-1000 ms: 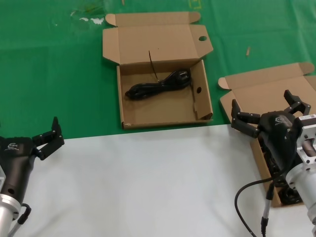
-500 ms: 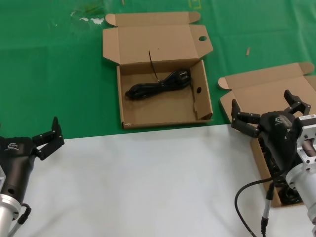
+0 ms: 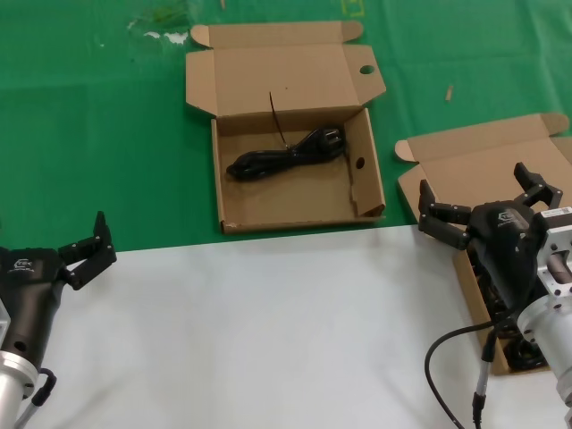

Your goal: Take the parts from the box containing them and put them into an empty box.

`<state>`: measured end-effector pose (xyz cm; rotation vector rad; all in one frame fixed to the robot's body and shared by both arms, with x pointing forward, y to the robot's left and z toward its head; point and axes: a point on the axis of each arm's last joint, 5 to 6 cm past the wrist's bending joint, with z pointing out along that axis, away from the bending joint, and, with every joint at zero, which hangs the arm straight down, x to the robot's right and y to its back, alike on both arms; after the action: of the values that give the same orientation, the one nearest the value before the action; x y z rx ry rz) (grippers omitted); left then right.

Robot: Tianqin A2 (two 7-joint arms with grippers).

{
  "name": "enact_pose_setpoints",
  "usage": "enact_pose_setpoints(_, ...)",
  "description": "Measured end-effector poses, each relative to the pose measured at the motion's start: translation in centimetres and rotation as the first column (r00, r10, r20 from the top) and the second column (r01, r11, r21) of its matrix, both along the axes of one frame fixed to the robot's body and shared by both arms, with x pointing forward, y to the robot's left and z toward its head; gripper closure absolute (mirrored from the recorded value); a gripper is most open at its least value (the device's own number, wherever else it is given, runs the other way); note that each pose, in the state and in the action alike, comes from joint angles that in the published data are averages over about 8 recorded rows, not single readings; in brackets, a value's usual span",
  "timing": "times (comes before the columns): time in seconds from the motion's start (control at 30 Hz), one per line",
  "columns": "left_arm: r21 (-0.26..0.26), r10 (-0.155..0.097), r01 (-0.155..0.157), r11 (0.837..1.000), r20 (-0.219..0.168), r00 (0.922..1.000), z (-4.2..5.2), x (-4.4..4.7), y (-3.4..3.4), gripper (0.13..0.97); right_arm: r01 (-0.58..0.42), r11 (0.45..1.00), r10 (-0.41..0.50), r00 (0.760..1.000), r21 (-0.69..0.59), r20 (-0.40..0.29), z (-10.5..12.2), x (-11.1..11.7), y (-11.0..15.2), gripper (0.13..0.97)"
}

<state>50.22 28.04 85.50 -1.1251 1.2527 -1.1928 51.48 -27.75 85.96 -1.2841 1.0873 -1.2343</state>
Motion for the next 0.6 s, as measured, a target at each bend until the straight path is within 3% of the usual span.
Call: enact_pose_setpoints(0.6,0.000,0.000,0.000,1.000,0.000,1.0000,0.00,0.00,0.00,0.132,0.000,1.000,0.000,1.000,0.000,0.000,0.00,0.00,0.00,0.130)
